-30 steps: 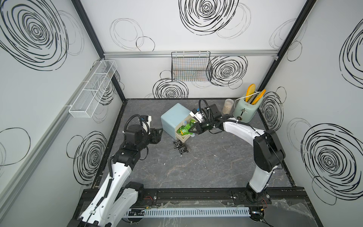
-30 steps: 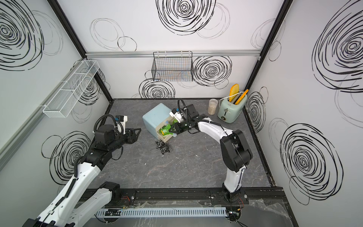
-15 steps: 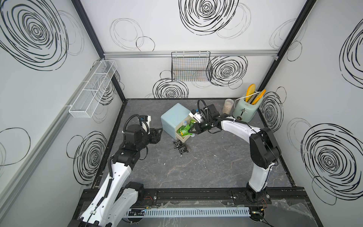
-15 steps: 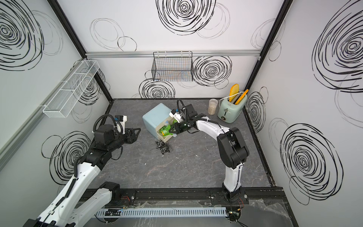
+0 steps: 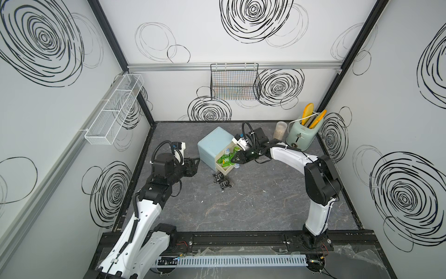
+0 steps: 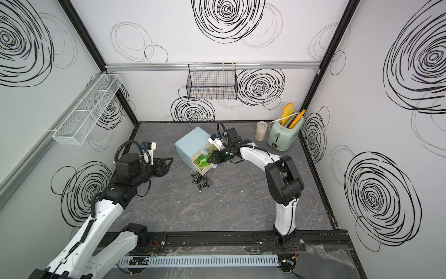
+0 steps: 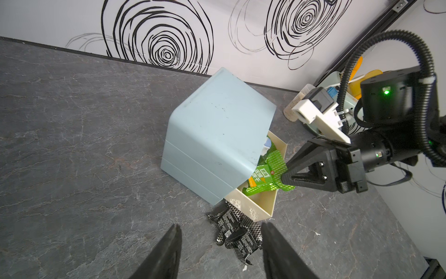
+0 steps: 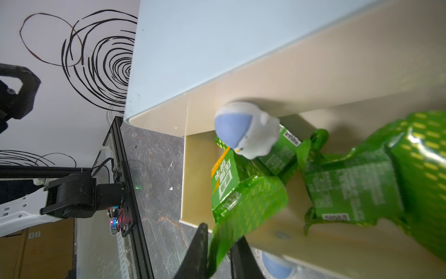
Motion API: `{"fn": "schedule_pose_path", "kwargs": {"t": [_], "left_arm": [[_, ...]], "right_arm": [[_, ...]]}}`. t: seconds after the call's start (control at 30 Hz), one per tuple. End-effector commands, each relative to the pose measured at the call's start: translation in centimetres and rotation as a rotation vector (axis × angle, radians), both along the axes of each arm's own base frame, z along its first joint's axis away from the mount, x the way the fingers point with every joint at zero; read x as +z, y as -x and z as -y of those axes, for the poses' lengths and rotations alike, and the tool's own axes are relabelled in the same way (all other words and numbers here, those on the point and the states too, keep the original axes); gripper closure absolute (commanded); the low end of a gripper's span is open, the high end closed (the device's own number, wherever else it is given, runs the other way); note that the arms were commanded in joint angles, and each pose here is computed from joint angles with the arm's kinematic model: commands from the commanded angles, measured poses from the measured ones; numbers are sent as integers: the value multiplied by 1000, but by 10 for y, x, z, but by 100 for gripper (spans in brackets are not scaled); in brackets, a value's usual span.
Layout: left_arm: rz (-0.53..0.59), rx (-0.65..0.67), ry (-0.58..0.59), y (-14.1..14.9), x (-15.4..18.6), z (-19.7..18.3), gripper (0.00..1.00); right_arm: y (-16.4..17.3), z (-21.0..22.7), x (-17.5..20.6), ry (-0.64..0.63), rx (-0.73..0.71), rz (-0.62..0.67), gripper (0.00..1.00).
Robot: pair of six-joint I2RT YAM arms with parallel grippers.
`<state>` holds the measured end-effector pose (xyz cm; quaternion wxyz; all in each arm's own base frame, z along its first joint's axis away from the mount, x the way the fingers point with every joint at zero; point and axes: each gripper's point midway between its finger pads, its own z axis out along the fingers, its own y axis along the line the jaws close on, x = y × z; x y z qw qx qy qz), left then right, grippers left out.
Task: Place the cookies into the drawer by color
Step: Place the cookie in the drawer.
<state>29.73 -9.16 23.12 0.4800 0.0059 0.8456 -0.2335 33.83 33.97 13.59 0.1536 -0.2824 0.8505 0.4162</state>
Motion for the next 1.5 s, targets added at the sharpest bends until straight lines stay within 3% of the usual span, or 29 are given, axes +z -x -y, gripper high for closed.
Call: {"fn": "schedule_pose_path", "kwargs": {"t": [0.0,0.13,0.53,0.67,1.03,1.2,1.47], "left_arm": [[32,0,9,-4,6,-1,42],[32,0,10,-4,5,-1,42],[33,2,8,-4,6,-2,42],[33,2,9,-4,6,-2,43],[33,6,19,-7,7,-2,40],[46,64,52,-20,17,-8,33],[77,116,123,-65,32,-9,22]], "right_arm": [[-8,0,5,15,-11,28,68],[-23,5,4,61,-67,73,56],[-50,6,-6,95,-120,106,62],[-55,7,-6,110,-136,125,59],[-58,21,58,37,-200,317,44],[-51,37,62,50,-230,333,42],[-23,58,45,70,-249,334,38]]}}
